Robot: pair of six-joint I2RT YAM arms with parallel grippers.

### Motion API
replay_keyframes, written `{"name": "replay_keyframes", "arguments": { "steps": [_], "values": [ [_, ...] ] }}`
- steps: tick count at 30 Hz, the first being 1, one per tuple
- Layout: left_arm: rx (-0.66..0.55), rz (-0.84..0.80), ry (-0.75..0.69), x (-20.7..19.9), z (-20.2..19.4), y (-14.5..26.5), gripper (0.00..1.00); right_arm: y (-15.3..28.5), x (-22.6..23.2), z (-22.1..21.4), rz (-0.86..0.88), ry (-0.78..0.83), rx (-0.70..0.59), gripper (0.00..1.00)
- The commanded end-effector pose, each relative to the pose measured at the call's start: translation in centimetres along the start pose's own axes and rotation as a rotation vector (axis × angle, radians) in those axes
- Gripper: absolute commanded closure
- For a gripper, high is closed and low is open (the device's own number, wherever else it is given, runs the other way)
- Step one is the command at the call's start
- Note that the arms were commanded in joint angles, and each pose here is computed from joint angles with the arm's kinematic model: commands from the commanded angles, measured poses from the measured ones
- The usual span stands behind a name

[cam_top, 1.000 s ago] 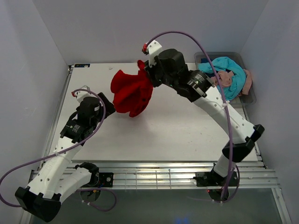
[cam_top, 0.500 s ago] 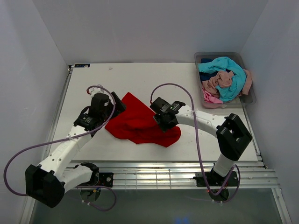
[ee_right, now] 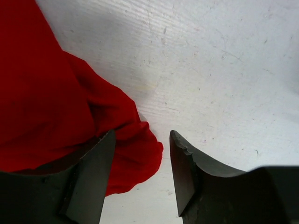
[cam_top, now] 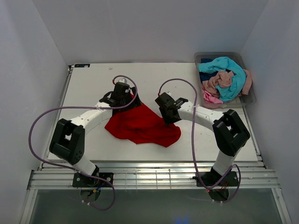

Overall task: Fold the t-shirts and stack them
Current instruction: Flatten out the tshirt

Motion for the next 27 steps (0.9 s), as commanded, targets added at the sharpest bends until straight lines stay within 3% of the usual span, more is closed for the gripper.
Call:
{"name": "replay_keyframes", "arguments": {
  "steps": [1,8,13,15,20,21,24,26,27],
  "values": [
    [-0.090,-0.002,-0.056,-1.3,3.1,-0.1,0.07,-1.3,0.2,-0.2,0.032,-0.059,-0.004,0.45],
    [-0.036,0.015,-0.089,-0.7,1.9,-2.4,0.08,-2.3,0.9,-1.9,0.115,-0.086,0.023,0.50],
    [0.022,0.039,-0.091,0.1,-0.4,-3.6,0.12,-3.1,1.7,-3.0,0.154,-0.094,0.050,0.60],
    [0.042,0.067,-0.099,1.0,-1.4,-4.0,0.18,-3.2,1.7,-3.3,0.150,-0.092,0.056,0.66],
    [0.094,0.168,-0.112,4.1,-3.8,-4.7,0.47,-3.5,1.7,-3.4,0.154,-0.096,0.063,0.86],
    [0.100,0.182,-0.114,4.6,-4.2,-4.7,0.62,-3.5,1.5,-3.5,0.149,-0.097,0.067,0.92],
    [0.124,0.272,-0.122,7.0,-5.6,-4.7,0.90,-3.7,0.8,-3.9,0.139,-0.108,0.078,0.92],
    [0.152,0.348,-0.123,9.4,-6.8,-4.6,1.00,-3.3,-0.1,-3.6,0.128,-0.126,0.069,0.92],
    [0.160,0.376,-0.110,10.3,-7.1,-4.5,1.00,-3.3,-1.1,-3.5,0.116,-0.144,0.069,0.92]
  ]
}}
Point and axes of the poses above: each gripper's point midway between its finger pads, its own y axis back along the fingers, its own x axis along the line the jaws close on, z = x × y, the point moved 2 cm from there along y, back along the fingers, and after that the axes turned 1 degree about y, right-handed, at the moved point
